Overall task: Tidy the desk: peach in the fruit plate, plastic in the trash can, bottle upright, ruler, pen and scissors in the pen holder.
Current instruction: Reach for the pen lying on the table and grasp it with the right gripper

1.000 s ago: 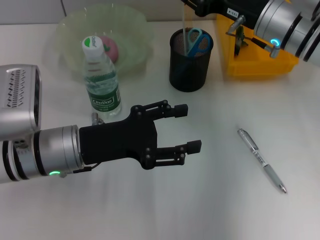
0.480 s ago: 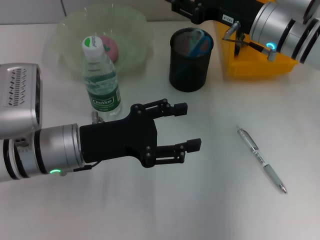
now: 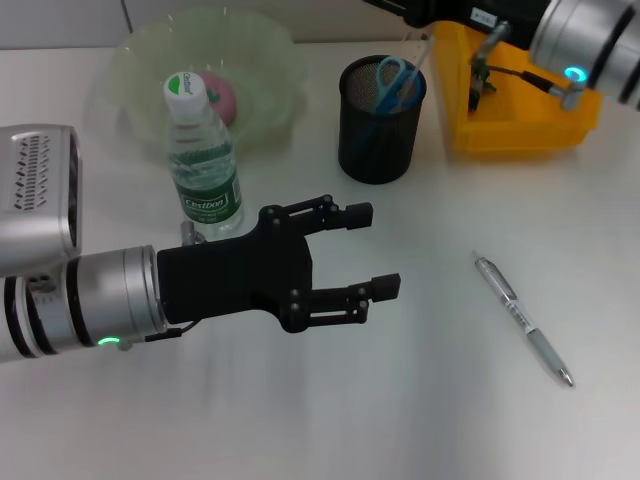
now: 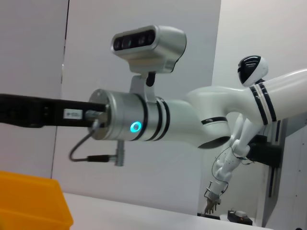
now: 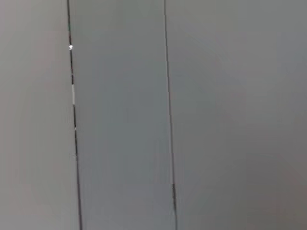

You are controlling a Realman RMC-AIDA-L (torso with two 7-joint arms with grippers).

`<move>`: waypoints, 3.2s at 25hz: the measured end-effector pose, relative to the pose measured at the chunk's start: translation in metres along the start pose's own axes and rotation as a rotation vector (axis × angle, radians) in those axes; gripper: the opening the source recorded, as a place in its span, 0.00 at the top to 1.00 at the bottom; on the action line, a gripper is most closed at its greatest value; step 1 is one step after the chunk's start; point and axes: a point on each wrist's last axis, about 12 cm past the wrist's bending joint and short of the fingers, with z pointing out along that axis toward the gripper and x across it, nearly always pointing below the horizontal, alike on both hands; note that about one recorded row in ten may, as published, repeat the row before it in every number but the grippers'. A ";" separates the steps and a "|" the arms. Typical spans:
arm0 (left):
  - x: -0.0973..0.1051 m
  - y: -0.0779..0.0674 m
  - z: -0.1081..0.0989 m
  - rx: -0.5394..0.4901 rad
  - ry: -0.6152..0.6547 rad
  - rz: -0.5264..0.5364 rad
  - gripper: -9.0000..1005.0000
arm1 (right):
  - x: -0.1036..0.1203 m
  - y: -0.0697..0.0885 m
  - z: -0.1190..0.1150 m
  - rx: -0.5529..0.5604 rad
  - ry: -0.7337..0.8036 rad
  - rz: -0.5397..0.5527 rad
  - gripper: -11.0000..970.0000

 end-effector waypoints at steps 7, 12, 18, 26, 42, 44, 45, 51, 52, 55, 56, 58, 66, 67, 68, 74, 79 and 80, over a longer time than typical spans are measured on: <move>-0.001 0.001 0.000 -0.001 -0.001 0.003 0.22 | -0.032 0.009 -0.036 -0.090 0.158 -0.009 0.32; -0.003 0.002 0.002 0.005 -0.002 0.011 0.22 | -0.049 0.015 -0.060 -0.131 0.331 0.078 0.32; -0.005 0.002 0.004 0.017 -0.002 0.017 0.22 | -0.065 0.015 -0.087 -0.105 0.523 0.250 0.32; -0.004 0.001 0.005 0.045 0.027 0.053 0.22 | -0.067 0.021 -0.107 -0.030 0.789 0.358 0.32; -0.002 -0.003 0.009 0.086 0.039 0.055 0.22 | -0.049 0.015 -0.102 0.070 1.112 0.523 0.33; -0.002 -0.004 0.009 0.087 0.039 0.053 0.22 | -0.054 0.013 -0.096 0.095 1.163 0.508 0.33; -0.001 -0.004 0.008 0.088 0.041 0.053 0.22 | -0.055 0.012 -0.093 0.116 1.197 0.497 0.33; 0.000 -0.006 0.008 0.095 0.047 0.050 0.22 | -0.055 0.013 -0.074 0.131 1.319 0.471 0.33; 0.000 -0.006 0.008 0.095 0.047 0.050 0.22 | -0.053 0.014 -0.072 0.128 1.334 0.468 0.33; 0.001 -0.006 0.008 0.093 0.047 0.047 0.22 | -0.045 0.017 -0.063 0.117 1.372 0.455 0.33; 0.001 -0.006 0.008 0.093 0.047 0.047 0.22 | -0.043 0.018 -0.061 0.117 1.380 0.450 0.33; 0.001 -0.006 0.008 0.090 0.048 0.047 0.22 | -0.037 0.019 -0.056 0.116 1.395 0.444 0.33; 0.001 -0.005 0.009 0.086 0.050 0.051 0.22 | -0.025 0.019 -0.046 0.139 1.387 0.409 0.33; 0.001 -0.005 0.009 0.085 0.051 0.059 0.22 | -0.023 0.020 -0.045 0.142 1.390 0.403 0.33; 0.001 -0.005 0.009 0.085 0.051 0.059 0.22 | -0.021 0.020 -0.044 0.144 1.393 0.400 0.33; 0.001 -0.005 0.009 0.085 0.052 0.065 0.22 | -0.012 0.021 -0.039 0.143 1.400 0.386 0.33; 0.001 -0.004 0.009 0.086 0.052 0.066 0.22 | -0.006 0.021 -0.034 0.146 1.404 0.372 0.33; 0.001 -0.004 0.009 0.086 0.052 0.066 0.22 | -0.006 0.022 -0.033 0.146 1.407 0.371 0.33</move>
